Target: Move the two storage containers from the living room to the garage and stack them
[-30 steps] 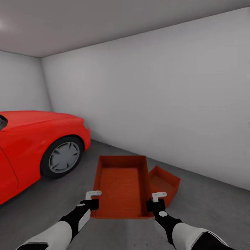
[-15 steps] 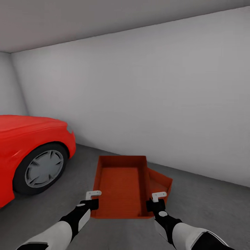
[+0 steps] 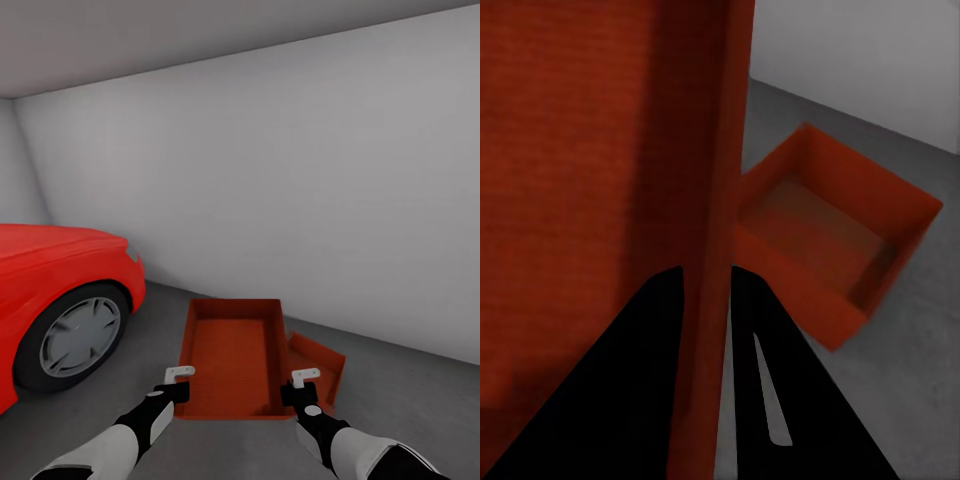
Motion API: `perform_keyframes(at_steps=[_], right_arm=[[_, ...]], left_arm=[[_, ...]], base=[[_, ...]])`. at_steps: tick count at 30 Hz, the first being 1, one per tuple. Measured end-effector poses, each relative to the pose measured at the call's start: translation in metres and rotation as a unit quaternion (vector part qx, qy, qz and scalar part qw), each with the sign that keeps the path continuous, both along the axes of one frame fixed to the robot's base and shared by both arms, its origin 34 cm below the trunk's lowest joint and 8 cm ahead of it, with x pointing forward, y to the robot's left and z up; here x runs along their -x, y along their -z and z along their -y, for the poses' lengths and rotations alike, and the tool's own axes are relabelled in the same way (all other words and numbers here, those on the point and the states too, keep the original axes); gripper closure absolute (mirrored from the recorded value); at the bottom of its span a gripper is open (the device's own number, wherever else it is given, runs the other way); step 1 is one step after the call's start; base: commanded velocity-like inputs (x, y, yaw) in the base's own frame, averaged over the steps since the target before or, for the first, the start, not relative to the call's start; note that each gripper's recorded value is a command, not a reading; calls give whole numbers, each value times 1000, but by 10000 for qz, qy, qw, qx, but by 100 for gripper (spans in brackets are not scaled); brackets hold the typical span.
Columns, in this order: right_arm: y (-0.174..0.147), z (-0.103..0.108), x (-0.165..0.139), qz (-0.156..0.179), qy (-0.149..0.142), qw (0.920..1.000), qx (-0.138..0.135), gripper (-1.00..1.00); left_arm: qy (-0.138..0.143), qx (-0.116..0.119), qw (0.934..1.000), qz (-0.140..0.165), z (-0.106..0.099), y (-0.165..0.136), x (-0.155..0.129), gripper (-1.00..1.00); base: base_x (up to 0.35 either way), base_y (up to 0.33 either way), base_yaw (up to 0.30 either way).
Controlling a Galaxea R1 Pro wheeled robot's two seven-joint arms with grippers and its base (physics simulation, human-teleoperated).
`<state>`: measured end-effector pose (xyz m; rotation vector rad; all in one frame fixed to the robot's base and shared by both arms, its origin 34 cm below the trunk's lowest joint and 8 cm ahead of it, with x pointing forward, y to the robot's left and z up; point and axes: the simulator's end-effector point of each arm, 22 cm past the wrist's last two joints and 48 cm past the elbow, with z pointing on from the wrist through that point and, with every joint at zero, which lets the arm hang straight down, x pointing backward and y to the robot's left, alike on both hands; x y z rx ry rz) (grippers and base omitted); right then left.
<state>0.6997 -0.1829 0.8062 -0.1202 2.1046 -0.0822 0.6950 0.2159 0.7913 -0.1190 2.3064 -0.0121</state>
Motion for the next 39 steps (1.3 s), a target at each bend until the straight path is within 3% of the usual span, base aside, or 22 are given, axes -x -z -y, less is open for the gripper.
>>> perform_keyframes(at_steps=[13, 39], right_arm=[[0, 0, 0, 1, 0, 10000, 1, 100], [0, 0, 0, 1, 3, 10000, -1, 100]], left_arm=[[0, 1, 10000, 0, 0, 0, 0, 100], [2, 0, 10000, 0, 0, 0, 0, 100]], base=[[312, 186, -43], [306, 193, -273]])
